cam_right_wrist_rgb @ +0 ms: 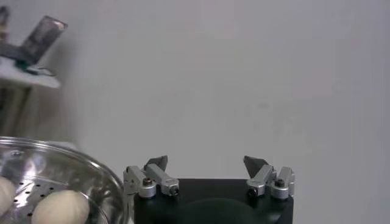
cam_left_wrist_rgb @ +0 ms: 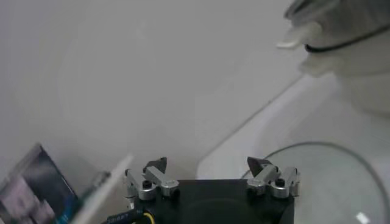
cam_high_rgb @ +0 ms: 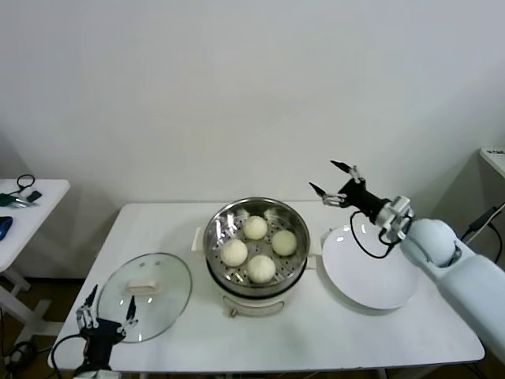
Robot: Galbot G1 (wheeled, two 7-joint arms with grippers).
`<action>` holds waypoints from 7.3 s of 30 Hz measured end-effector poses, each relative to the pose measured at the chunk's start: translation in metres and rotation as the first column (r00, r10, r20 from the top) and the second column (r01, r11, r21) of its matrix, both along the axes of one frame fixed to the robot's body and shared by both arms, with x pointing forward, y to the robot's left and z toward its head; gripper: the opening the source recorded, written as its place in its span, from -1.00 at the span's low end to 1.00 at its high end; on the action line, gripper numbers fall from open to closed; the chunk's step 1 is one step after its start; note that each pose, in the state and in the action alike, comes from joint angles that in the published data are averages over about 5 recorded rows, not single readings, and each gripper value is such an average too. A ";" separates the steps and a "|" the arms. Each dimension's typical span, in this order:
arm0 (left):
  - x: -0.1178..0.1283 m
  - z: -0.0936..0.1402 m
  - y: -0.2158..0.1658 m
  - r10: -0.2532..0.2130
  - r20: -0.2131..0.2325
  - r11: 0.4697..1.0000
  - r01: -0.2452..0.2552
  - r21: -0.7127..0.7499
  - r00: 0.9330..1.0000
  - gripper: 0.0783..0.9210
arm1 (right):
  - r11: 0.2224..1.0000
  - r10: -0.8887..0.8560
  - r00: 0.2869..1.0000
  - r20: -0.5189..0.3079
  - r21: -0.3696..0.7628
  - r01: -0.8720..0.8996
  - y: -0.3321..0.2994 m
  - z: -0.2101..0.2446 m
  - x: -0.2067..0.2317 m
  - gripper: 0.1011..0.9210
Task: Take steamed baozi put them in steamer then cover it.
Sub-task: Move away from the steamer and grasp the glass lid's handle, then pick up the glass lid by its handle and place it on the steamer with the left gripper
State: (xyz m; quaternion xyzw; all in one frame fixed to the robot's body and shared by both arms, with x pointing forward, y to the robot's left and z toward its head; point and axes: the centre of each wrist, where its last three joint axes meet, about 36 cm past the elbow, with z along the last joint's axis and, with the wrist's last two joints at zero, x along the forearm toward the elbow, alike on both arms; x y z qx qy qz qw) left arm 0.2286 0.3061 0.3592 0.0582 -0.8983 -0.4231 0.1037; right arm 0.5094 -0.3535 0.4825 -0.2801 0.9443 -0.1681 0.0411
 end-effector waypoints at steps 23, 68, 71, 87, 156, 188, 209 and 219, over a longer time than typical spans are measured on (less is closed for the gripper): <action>0.038 -0.024 -0.009 -0.121 -0.169 0.716 0.204 0.668 0.978 0.77 | 0.944 -0.312 0.934 -0.177 0.049 0.325 -0.041 -0.090 -0.103 0.76; 0.110 -0.090 0.012 -0.080 -0.174 0.646 0.184 0.741 0.981 0.74 | 0.935 -0.350 0.912 -0.213 -0.023 0.353 -0.045 -0.119 -0.130 0.76; 0.114 -0.090 0.012 -0.084 -0.171 0.650 0.184 0.738 0.982 0.59 | 0.936 -0.348 0.913 -0.214 -0.024 0.352 -0.045 -0.120 -0.130 0.76; 0.119 -0.100 0.014 -0.096 -0.196 0.673 0.209 0.709 0.976 -0.52 | 0.936 -0.351 0.914 -0.206 -0.034 0.351 -0.047 -0.127 -0.130 0.76; 0.101 0.093 -0.158 -0.176 0.089 0.735 0.070 0.674 0.980 -0.86 | 0.933 -0.359 0.914 -0.188 -0.078 0.350 -0.024 -0.143 -0.095 0.76; 0.134 0.097 -0.289 -0.214 0.020 0.807 0.165 0.567 0.977 -0.86 | 0.915 -0.403 0.898 -0.176 -0.045 0.401 -0.041 -0.150 -0.093 0.76; 0.148 0.070 -0.312 -0.220 -0.034 0.768 0.195 0.610 0.975 -0.86 | 0.914 -0.404 0.896 -0.183 -0.042 0.403 -0.045 -0.154 -0.098 0.76; 0.154 0.064 -0.311 -0.217 -0.033 0.749 0.188 0.636 0.976 -0.86 | 0.916 -0.400 0.898 -0.182 -0.041 0.400 -0.046 -0.155 -0.100 0.76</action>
